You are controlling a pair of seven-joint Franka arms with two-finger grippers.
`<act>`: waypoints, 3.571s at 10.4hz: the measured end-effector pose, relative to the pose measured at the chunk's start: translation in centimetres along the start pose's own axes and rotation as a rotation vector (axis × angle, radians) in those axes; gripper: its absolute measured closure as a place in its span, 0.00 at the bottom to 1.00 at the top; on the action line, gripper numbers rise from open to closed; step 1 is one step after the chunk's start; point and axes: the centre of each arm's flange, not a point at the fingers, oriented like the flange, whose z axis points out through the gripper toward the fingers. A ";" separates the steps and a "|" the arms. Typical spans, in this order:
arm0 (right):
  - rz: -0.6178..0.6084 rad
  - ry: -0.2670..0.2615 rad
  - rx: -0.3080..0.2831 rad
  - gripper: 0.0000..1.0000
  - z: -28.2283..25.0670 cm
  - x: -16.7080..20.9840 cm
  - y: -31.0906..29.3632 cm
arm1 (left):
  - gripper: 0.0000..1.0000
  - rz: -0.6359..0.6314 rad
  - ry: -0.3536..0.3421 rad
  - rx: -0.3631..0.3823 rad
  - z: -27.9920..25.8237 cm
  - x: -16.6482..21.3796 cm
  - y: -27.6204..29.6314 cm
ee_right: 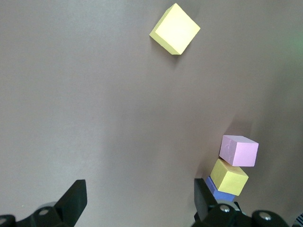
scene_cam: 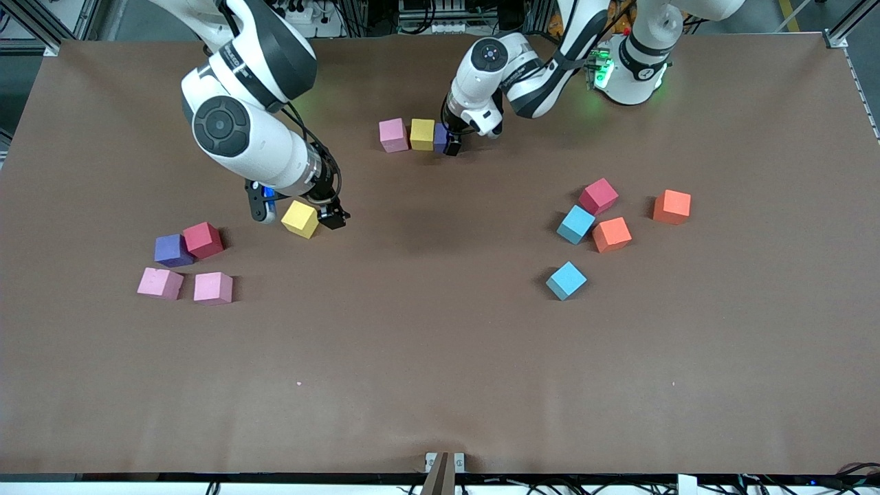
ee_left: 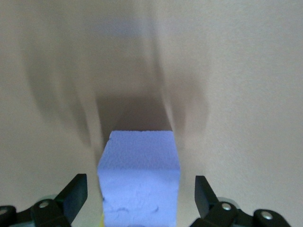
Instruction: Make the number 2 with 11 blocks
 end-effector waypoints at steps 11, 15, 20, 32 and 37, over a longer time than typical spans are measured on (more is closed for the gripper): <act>-0.306 0.129 -0.202 0.00 -0.9 13.6 -0.8 | 0.00 0.393 0.151 -0.019 -14.0 7.7 19.5; -0.557 0.076 -0.258 0.00 5.1 18.7 -0.1 | 0.00 0.592 0.130 -0.057 -17.7 15.7 28.3; -0.778 0.088 -0.190 0.00 12.9 19.7 2.7 | 0.00 0.817 0.205 0.090 -14.6 19.9 33.4; -0.931 0.145 0.004 0.06 20.7 18.1 6.0 | 0.00 1.375 0.175 0.142 -15.4 23.5 34.7; -0.970 0.132 0.012 0.42 22.7 16.9 6.5 | 0.00 1.466 0.168 0.168 -13.2 23.2 33.2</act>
